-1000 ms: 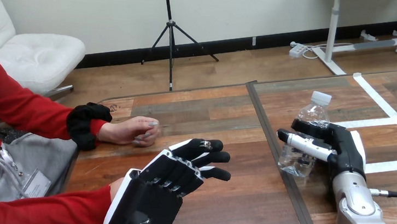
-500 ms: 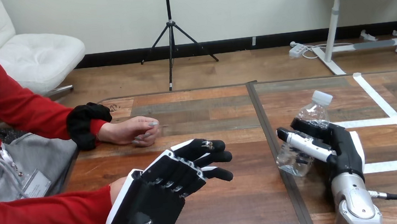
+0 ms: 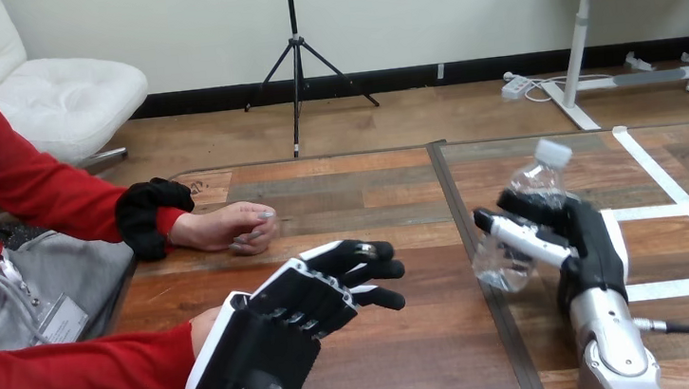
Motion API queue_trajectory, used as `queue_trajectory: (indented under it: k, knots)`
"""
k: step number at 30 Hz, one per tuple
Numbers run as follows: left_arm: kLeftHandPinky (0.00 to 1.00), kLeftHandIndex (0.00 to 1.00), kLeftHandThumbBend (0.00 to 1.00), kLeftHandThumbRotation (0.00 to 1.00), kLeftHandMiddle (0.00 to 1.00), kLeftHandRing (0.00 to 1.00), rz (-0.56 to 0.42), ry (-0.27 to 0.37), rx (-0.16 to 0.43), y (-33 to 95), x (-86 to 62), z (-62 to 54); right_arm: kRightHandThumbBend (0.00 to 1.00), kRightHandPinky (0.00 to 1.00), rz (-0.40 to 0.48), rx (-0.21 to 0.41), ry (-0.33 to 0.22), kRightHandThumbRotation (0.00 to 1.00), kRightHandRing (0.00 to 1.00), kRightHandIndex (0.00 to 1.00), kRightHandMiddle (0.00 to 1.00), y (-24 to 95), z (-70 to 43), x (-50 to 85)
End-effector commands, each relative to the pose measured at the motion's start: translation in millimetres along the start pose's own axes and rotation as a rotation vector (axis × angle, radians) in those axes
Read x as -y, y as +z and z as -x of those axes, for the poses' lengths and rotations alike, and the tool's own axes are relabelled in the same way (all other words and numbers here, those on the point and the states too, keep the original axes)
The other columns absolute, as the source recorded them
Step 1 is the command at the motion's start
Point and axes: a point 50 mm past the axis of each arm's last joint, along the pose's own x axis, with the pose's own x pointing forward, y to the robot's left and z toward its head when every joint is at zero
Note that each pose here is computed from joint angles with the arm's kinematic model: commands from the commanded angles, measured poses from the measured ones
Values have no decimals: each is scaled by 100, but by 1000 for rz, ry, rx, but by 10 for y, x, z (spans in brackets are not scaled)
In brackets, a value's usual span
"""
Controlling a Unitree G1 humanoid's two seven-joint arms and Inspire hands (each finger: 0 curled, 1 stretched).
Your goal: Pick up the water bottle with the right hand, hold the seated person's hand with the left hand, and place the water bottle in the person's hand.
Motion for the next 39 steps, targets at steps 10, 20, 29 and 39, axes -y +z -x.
queue_trajectory:
  k: [10, 20, 29, 39]
  knots:
    - [78, 80, 95, 83, 84, 85, -361, -129, 173, 277, -74, -305, 73, 28, 41, 272, 95, 0, 32, 40, 41, 507, -133, -70]
    - [83, 84, 100, 73, 87, 88, -579, -190, 183, 514, -137, -348, 77, 27, 64, 302, 125, 0, 31, 40, 39, 585, -150, -79]
    - [85, 87, 100, 65, 90, 88, -721, -176, 172, 690, -221, -378, 77, 27, 91, 325, 128, 0, 31, 41, 38, 643, -159, -97]
    - [87, 91, 100, 60, 92, 92, -953, -143, 81, 823, -401, -362, 77, 27, 105, 331, 137, 0, 31, 41, 38, 671, -170, -103]
